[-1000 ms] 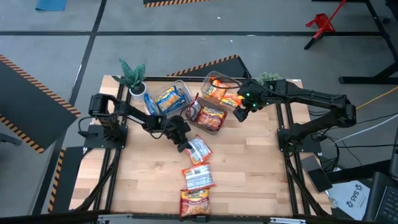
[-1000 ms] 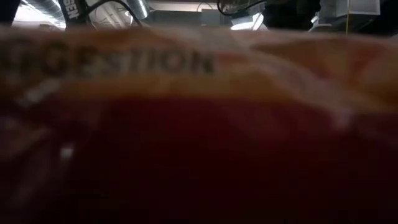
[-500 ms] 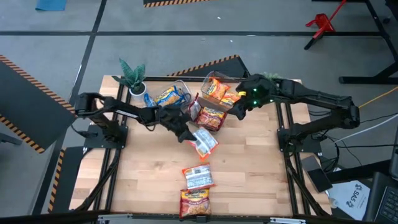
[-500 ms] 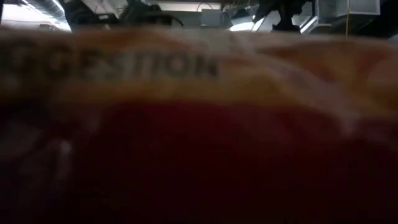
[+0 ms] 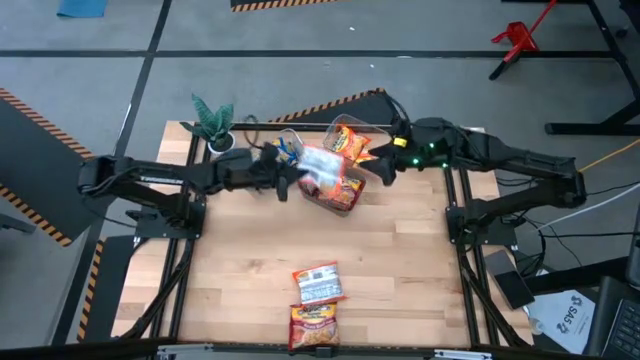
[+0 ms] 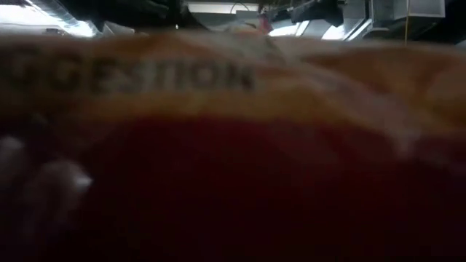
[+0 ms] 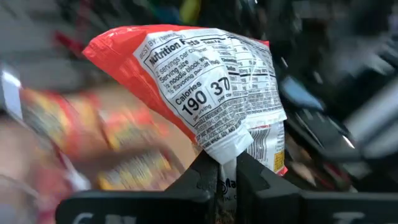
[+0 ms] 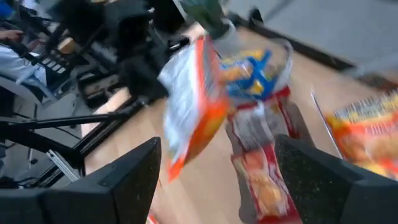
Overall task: Sort Maruchan noodles
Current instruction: Stack the orange noodle pack on top of the orange noodle pack
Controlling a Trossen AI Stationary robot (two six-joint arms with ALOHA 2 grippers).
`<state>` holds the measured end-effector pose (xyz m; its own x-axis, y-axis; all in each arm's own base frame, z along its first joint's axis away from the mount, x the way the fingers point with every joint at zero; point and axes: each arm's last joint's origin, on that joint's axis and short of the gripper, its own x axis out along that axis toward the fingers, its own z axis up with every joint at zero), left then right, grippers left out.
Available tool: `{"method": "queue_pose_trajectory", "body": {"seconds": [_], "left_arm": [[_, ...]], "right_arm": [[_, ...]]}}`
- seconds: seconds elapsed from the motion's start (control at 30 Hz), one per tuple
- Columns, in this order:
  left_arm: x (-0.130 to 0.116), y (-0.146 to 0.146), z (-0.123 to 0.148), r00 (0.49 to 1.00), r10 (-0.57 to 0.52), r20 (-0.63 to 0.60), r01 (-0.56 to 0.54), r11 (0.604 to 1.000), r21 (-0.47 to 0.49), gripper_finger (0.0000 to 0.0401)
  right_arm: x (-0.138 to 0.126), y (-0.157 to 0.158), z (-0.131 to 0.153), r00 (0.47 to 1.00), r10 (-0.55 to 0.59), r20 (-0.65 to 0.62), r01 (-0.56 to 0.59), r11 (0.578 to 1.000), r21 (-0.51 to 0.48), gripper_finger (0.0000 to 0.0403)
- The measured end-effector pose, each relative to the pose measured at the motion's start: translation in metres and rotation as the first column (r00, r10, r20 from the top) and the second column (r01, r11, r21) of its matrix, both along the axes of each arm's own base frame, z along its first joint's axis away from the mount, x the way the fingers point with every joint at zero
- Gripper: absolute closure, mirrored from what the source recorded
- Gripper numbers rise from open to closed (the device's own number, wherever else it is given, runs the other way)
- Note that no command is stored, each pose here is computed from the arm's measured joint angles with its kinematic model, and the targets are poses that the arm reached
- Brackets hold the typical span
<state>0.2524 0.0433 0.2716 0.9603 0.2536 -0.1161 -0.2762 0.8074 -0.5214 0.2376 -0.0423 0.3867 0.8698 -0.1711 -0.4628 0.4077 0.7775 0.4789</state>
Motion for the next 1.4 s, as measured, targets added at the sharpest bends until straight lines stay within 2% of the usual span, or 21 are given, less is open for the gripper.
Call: {"method": "queue_pose_trajectory", "body": {"seconds": [0.1,0.2,0.4,0.57,0.73,0.9,0.97,1.07,1.17,1.27,1.4], "left_arm": [[-0.009,0.002,0.013,0.993,0.107,0.059,-0.109,0.993,0.041,0.0393],[-0.013,0.002,0.023,0.982,0.142,0.128,-0.151,0.986,0.066,0.0393],[-0.015,0.002,0.031,0.966,0.172,0.190,-0.197,0.973,0.120,0.0393],[-0.015,0.002,0.033,0.962,0.182,0.205,-0.216,0.964,0.157,0.0393],[-0.016,-0.002,0.039,0.955,0.163,0.247,-0.219,0.951,0.218,0.0393],[-0.015,-0.005,0.041,0.954,0.160,0.253,-0.220,0.947,0.233,0.0393],[-0.015,-0.006,0.040,0.958,0.165,0.236,-0.231,0.931,0.283,0.0393],[-0.016,-0.005,0.040,0.962,0.204,0.182,-0.265,0.861,0.434,0.0393],[-0.018,-0.001,0.040,0.940,0.321,0.116,-0.323,0.725,0.608,0.0393],[-0.019,0.005,0.038,0.923,0.382,0.046,-0.286,0.598,0.749,0.0390],[-0.011,0.016,0.031,0.863,0.497,-0.092,-0.200,0.503,0.841,0.0386]], "right_arm": [[0.005,0.010,0.001,1.000,-0.019,0.011,0.020,0.996,-0.087,0.0104],[0.013,0.014,0.001,0.998,-0.051,0.020,0.054,0.984,-0.167,0.0104],[0.041,0.014,0.000,0.990,0.029,0.135,-0.001,0.980,-0.199,0.0104],[0.057,0.013,-0.004,0.985,0.030,0.172,0.008,0.977,-0.214,0.0104],[0.066,0.010,-0.003,0.974,0.031,0.224,0.029,0.965,-0.261,0.0104],[0.069,0.001,-0.005,0.973,0.011,0.229,0.054,0.959,-0.277,0.0104],[0.069,-0.001,-0.005,0.973,0.020,0.229,0.046,0.959,-0.279,0.0104],[0.064,0.000,-0.002,0.974,0.042,0.222,0.029,0.952,-0.303,0.0104],[0.050,0.002,0.011,0.967,0.054,0.249,0.031,0.945,-0.325,0.0104],[0.032,0.004,0.019,0.970,0.049,0.239,0.032,0.946,-0.323,0.0104],[0.005,0.006,0.031,0.968,-0.001,0.250,0.078,0.951,-0.298,0.0104]]}}
